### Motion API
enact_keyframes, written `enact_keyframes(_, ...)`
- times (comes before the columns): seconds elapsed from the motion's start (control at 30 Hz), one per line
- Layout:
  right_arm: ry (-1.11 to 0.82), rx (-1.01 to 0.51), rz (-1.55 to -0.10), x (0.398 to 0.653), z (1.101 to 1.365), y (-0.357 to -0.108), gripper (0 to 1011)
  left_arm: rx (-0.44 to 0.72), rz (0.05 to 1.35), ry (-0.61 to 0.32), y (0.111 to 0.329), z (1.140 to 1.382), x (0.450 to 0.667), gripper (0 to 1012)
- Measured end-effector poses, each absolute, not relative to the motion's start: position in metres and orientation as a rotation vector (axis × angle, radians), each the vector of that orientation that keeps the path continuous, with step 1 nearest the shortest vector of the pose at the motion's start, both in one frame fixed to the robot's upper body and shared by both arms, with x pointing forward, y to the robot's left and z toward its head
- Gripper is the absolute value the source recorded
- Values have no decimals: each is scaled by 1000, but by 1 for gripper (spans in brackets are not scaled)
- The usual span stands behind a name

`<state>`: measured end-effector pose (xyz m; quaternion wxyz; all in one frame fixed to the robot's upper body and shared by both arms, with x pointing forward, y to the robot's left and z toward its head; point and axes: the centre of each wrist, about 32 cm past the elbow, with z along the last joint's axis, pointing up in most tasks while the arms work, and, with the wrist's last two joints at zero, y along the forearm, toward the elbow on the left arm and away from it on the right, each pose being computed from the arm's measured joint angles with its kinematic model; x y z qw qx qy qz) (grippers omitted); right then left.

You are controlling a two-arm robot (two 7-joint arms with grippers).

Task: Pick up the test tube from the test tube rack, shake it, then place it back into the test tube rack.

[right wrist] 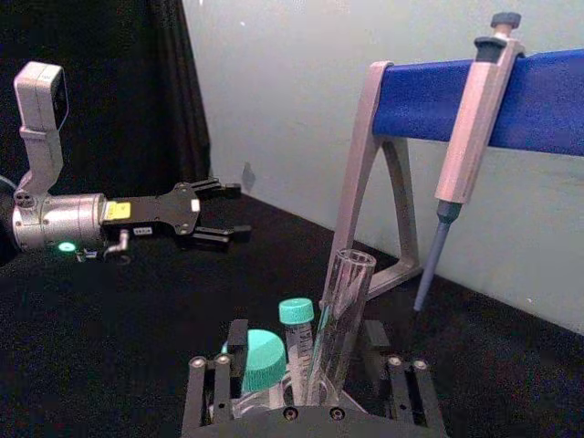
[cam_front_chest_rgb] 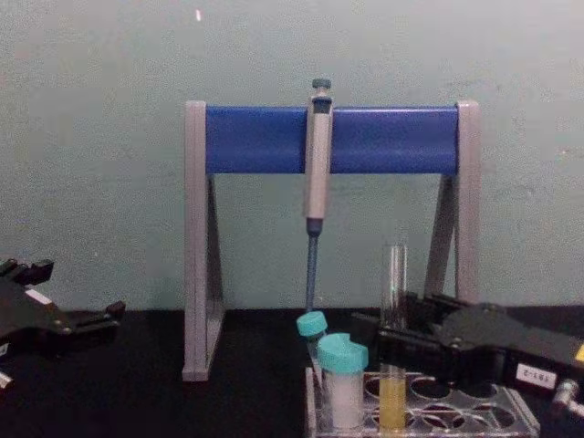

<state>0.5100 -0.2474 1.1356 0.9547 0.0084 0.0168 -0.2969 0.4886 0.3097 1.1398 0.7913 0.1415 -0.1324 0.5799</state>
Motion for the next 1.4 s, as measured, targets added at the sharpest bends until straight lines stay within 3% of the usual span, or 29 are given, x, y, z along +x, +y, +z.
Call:
enact_keyframes(0.27,34,17,-603,510,1136,-247,996,304,1248,-285,310,1140,489,1001)
enact_keyframes(0.73,20,22,-610,509,1138,-248,1000,304,1248,-285,310,1140,489,1001)
enact_keyframes(1.07,-192,119,-692,497,1166,-252,1000,304,1248,-285,310,1140,489,1001)
enact_keyframes(1.2,-272,159,-774,489,1174,-256,1000,304,1248,-285,310,1140,489,1001)
enact_keyframes(1.4,-337,142,-1016,475,1171,-263,1000,304,1248,-285,310,1140,489,1001)
